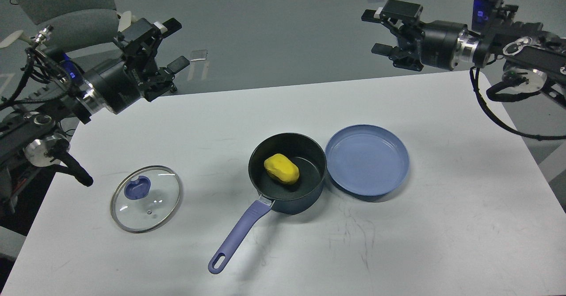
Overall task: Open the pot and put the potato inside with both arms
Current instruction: 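Release the potato into the pot and raise the right arm away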
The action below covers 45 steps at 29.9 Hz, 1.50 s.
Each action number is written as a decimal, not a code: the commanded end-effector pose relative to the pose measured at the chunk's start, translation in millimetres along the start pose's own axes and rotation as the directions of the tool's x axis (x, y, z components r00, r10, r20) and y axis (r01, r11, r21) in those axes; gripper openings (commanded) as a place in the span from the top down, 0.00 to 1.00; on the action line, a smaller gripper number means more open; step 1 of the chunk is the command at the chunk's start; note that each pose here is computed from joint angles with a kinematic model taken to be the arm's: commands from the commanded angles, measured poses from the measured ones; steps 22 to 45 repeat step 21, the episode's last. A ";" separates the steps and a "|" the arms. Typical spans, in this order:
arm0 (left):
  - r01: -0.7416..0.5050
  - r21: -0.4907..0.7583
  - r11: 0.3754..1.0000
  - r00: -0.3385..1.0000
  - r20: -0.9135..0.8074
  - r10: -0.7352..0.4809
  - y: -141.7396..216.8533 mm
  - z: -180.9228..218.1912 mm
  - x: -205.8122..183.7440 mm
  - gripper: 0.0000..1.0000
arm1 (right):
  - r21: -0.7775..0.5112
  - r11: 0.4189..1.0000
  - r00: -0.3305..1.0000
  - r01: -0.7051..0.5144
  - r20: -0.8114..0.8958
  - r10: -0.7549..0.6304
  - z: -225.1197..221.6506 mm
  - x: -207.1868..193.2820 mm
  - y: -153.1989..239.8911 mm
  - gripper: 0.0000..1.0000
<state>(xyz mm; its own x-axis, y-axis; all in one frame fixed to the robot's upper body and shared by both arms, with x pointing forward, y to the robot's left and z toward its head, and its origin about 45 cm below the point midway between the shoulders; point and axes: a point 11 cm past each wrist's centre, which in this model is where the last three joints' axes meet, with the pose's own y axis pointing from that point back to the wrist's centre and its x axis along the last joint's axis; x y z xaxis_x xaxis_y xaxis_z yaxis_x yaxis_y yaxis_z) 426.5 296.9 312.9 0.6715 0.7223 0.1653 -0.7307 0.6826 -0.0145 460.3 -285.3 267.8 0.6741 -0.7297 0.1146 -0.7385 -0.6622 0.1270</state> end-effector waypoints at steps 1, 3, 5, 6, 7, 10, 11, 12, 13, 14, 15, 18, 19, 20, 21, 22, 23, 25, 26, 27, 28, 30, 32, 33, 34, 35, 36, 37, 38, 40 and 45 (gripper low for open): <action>-0.045 -0.011 0.999 0.996 -0.073 0.044 -4.9 -14.6 2.8 0.03 | 0.052 0.992 0.977 -0.117 0.187 0.105 30.4 5.0 18.3 0.03; -0.068 -0.013 0.998 0.991 -0.115 0.066 -6.1 -24.9 2.5 0.03 | 0.067 0.983 0.954 -0.171 0.261 0.148 43.3 7.1 27.3 0.02; -0.091 -0.022 0.996 0.985 -0.152 0.086 -7.6 -33.1 0.9 0.03 | 0.089 0.972 0.924 -0.216 0.339 0.174 52.8 5.1 30.8 0.02; -0.102 -0.023 0.995 0.979 -0.178 0.096 -8.6 -41.3 -2.6 0.03 | 0.099 0.965 0.901 -0.243 0.391 0.187 60.6 1.6 32.3 0.02; -0.107 -0.024 0.994 0.976 -0.191 0.101 -9.3 -45.1 -4.4 0.03 | 0.103 0.961 0.891 -0.255 0.411 0.192 63.9 0.3 33.3 0.02; -0.133 -0.020 0.991 0.965 -0.233 0.125 -11.1 -60.1 -8.8 0.03 | 0.103 0.952 0.866 -0.288 0.453 0.213 75.0 -1.6 40.2 0.02; -0.142 -0.018 0.990 0.960 -0.245 0.133 -13.1 -65.1 -10.2 0.03 | 0.099 0.950 0.859 -0.296 0.463 0.219 79.1 -2.5 42.7 0.02; -0.141 -0.016 0.990 0.958 -0.253 0.133 -16.1 -68.7 -13.3 0.03 | 0.093 0.951 0.856 -0.296 0.468 0.220 82.8 -4.5 44.0 0.00; -0.140 -0.014 0.990 0.957 -0.258 0.132 -17.2 -70.7 -14.9 0.03 | 0.092 0.951 0.855 -0.296 0.469 0.221 83.6 -4.7 44.4 0.00; -0.140 -0.014 0.990 0.956 -0.261 0.132 -18.4 -71.8 -15.9 0.03 | 0.090 0.951 0.855 -0.297 0.469 0.223 84.2 -4.4 45.2 0.00; -0.138 -0.015 0.990 0.955 -0.266 0.129 -20.8 -72.9 -18.4 0.03 | 0.090 0.950 0.855 -0.298 0.468 0.224 84.1 -3.9 45.8 0.00; -0.132 -0.019 0.991 0.954 -0.273 0.122 -25.1 -73.8 -23.2 0.03 | 0.088 0.950 0.855 -0.300 0.467 0.227 84.6 -3.0 47.2 0.00; -0.131 -0.019 0.991 0.954 -0.275 0.121 -25.6 -73.9 -23.7 0.03 | 0.088 0.950 0.855 -0.300 0.467 0.227 84.6 -3.0 47.2 0.00; -0.131 -0.019 0.991 0.954 -0.275 0.121 -25.6 -73.9 -23.7 0.03 | 0.086 0.950 0.854 -0.300 0.467 0.228 85.2 -3.2 47.5 0.00; -0.131 -0.019 0.991 0.954 -0.275 0.121 -25.6 -73.9 -23.7 0.03 | 0.085 0.950 0.854 -0.301 0.468 0.228 85.9 -3.5 47.9 0.00; -0.131 -0.019 0.991 0.954 -0.275 0.121 -25.6 -73.9 -23.7 0.03 | 0.085 0.950 0.854 -0.301 0.468 0.228 85.9 -3.5 47.9 0.00; -0.131 -0.019 0.991 0.954 -0.275 0.121 -25.6 -73.9 -23.7 0.03 | 0.085 0.950 0.854 -0.301 0.468 0.228 85.9 -3.5 47.9 0.00; -0.131 -0.019 0.991 0.954 -0.275 0.121 -25.6 -73.9 -23.7 0.03 | 0.085 0.950 0.854 -0.301 0.468 0.228 85.9 -3.5 47.9 0.00; -0.131 -0.019 0.991 0.954 -0.275 0.121 -25.6 -73.9 -23.7 0.03 | 0.085 0.950 0.854 -0.301 0.468 0.228 85.9 -3.5 47.9 0.00; -0.131 -0.019 0.991 0.954 -0.275 0.121 -25.6 -73.9 -23.7 0.03 | 0.085 0.950 0.854 -0.301 0.468 0.228 85.9 -3.5 47.9 0.00; -0.131 -0.019 0.991 0.954 -0.275 0.121 -25.6 -73.9 -23.7 0.03 | 0.085 0.950 0.854 -0.301 0.468 0.228 85.9 -3.5 47.9 0.00; -0.131 -0.019 0.991 0.954 -0.275 0.121 -25.6 -73.9 -23.7 0.03 | 0.085 0.950 0.854 -0.301 0.468 0.228 85.9 -3.5 47.9 0.00; -0.131 -0.019 0.991 0.954 -0.275 0.121 -25.6 -73.9 -23.7 0.03 | 0.085 0.950 0.854 -0.301 0.468 0.228 85.9 -3.5 47.9 0.00; -0.131 -0.019 0.991 0.954 -0.275 0.121 -25.6 -73.9 -23.7 0.03 | 0.085 0.950 0.854 -0.301 0.468 0.228 85.9 -3.5 47.9 0.00; -0.131 -0.019 0.991 0.954 -0.275 0.121 -25.6 -73.9 -23.7 0.03 | 0.085 0.950 0.854 -0.301 0.468 0.228 85.9 -3.5 47.9 0.00; -0.131 -0.019 0.991 0.954 -0.275 0.121 -25.6 -73.9 -23.7 0.03 | 0.085 0.950 0.854 -0.301 0.468 0.228 85.9 -3.5 47.9 0.00; -0.131 -0.019 0.991 0.954 -0.275 0.121 -25.6 -73.9 -23.7 0.03 | 0.085 0.950 0.854 -0.301 0.468 0.228 85.9 -3.5 47.9 0.00; -0.131 -0.019 0.991 0.954 -0.275 0.121 -25.6 -73.9 -23.7 0.03 | 0.085 0.950 0.854 -0.301 0.468 0.228 85.9 -3.5 47.9 0.00; -0.131 -0.019 0.991 0.954 -0.275 0.121 -25.6 -73.9 -23.7 0.03 | 0.085 0.950 0.854 -0.301 0.468 0.228 85.9 -3.5 47.9 0.00; -0.131 -0.019 0.991 0.954 -0.275 0.121 -25.6 -73.9 -23.7 0.03 | 0.085 0.950 0.854 -0.301 0.468 0.228 85.9 -3.5 47.9 0.00; -0.131 -0.019 0.991 0.954 -0.275 0.121 -25.6 -73.9 -23.7 0.03 | 0.085 0.950 0.854 -0.301 0.468 0.228 85.9 -3.5 47.9 0.00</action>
